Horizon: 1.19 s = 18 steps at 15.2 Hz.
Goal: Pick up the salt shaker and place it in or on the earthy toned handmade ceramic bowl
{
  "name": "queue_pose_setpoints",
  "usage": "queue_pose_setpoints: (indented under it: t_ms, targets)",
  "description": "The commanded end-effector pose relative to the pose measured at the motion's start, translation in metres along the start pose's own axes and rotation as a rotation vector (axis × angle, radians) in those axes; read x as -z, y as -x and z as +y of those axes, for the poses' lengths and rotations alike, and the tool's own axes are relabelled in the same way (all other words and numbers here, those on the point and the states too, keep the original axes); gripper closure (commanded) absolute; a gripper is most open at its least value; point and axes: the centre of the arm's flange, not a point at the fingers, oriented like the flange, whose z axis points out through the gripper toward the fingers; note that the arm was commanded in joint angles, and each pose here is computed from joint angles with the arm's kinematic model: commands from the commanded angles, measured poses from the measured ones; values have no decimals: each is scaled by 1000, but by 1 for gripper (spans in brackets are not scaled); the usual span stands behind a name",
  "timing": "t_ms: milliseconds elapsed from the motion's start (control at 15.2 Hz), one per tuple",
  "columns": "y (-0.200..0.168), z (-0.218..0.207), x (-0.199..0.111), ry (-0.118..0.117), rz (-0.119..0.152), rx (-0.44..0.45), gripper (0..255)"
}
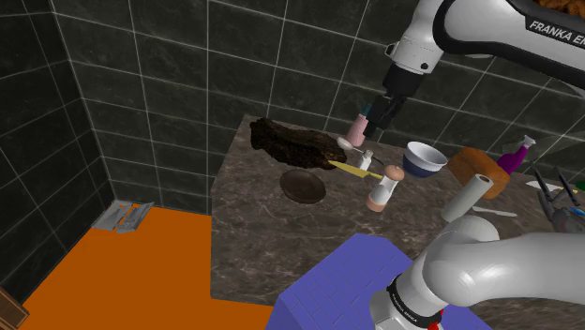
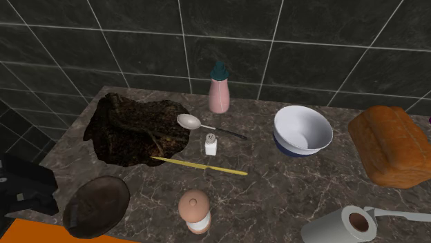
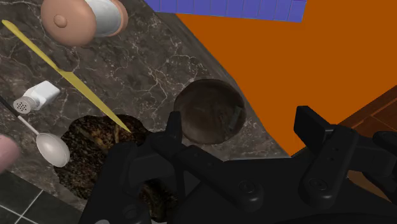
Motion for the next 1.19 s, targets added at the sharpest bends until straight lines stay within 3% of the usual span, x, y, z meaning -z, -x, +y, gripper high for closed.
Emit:
queue_pose_setpoints:
  t_ms: [0, 1122]
  targets:
    - [0, 0, 0, 0, 0, 0, 0]
    - [-39, 193, -107, 3, -14, -34, 0]
